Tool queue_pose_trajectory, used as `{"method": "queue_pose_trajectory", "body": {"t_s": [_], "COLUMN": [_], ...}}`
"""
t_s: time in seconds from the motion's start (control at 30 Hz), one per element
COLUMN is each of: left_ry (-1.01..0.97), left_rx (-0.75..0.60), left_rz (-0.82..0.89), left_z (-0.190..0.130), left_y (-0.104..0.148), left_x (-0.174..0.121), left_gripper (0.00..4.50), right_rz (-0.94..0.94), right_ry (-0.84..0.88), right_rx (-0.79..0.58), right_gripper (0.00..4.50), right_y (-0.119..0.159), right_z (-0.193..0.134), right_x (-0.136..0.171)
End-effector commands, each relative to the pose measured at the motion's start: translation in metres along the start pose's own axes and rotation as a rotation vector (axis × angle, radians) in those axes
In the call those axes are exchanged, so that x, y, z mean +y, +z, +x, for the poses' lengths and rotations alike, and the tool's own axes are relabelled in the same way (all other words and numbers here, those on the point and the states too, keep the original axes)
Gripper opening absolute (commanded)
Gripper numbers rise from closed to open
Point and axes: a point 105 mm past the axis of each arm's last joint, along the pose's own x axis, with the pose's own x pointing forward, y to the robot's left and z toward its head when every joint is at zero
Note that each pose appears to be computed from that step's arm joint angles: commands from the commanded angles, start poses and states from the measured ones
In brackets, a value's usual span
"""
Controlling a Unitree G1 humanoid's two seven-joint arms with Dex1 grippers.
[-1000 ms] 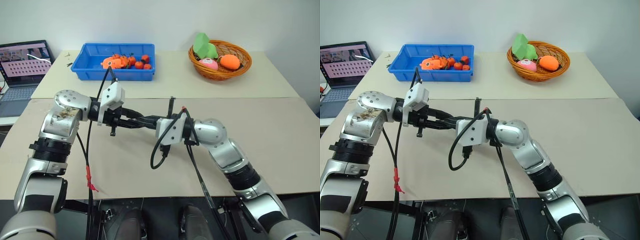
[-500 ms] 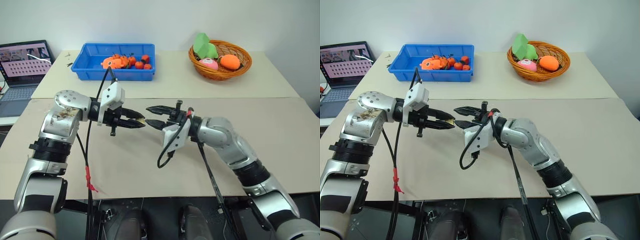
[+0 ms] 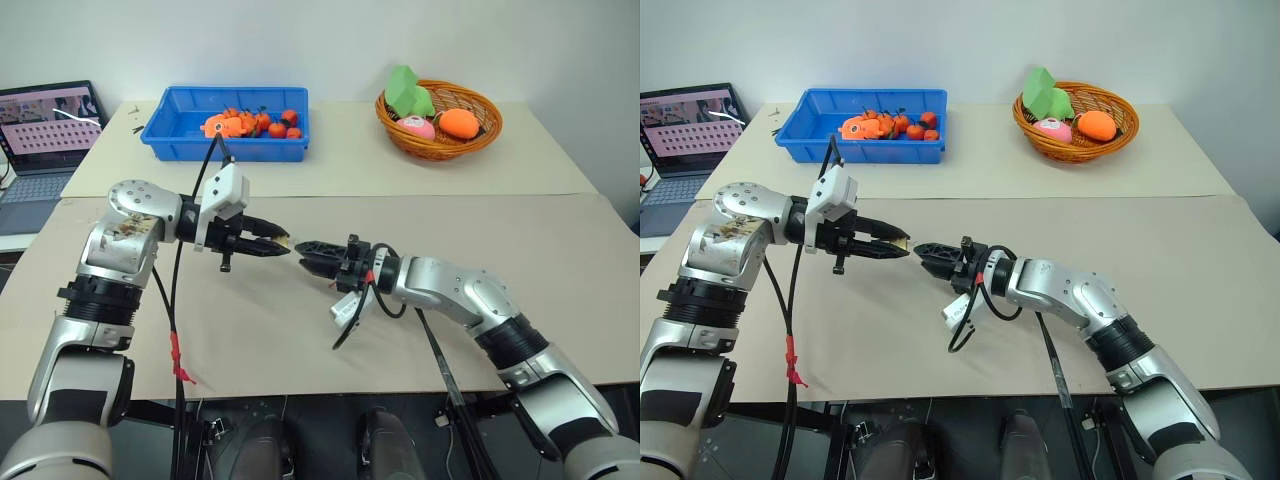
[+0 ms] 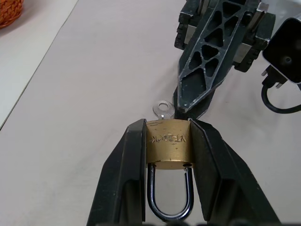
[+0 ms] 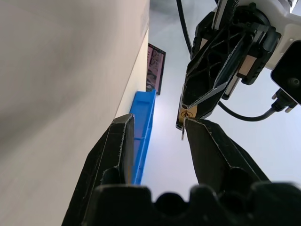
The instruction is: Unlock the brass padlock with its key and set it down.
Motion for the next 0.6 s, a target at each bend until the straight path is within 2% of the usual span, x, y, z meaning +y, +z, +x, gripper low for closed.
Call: {"method": "queue_pose_trajectory", "body": {"t_s": [0.03, 0.17, 0.27, 0.6], "left_ry": [0.017, 0.018, 0.018, 0.017], "left_rx": [-0.013, -0.012, -0.012, -0.015], "left_rz": [0.058, 0.057, 0.057, 0.058], "left_z": [-0.008, -0.008, -0.008, -0.007], "left_y": [0.015, 0.015, 0.015, 0.015], "left_x": [0.003, 0.002, 0.002, 0.002], "left_gripper": [0.86, 0.86, 0.86, 0.86], "right_rz": [-0.029, -0.014, -0.024, -0.011], "right_ry": [-0.066, -0.091, -0.083, -0.082], "right_rx": [0.016, 0.024, 0.018, 0.003], "right_gripper": [2.15, 2.15, 2.82, 2.82], "right_y": [-0.008, -0.009, -0.007, -0.005], "right_z": [0.001, 0.000, 0.003, 0.021], "right_x": [-0.017, -0.023, -0.022, -0.022]}}
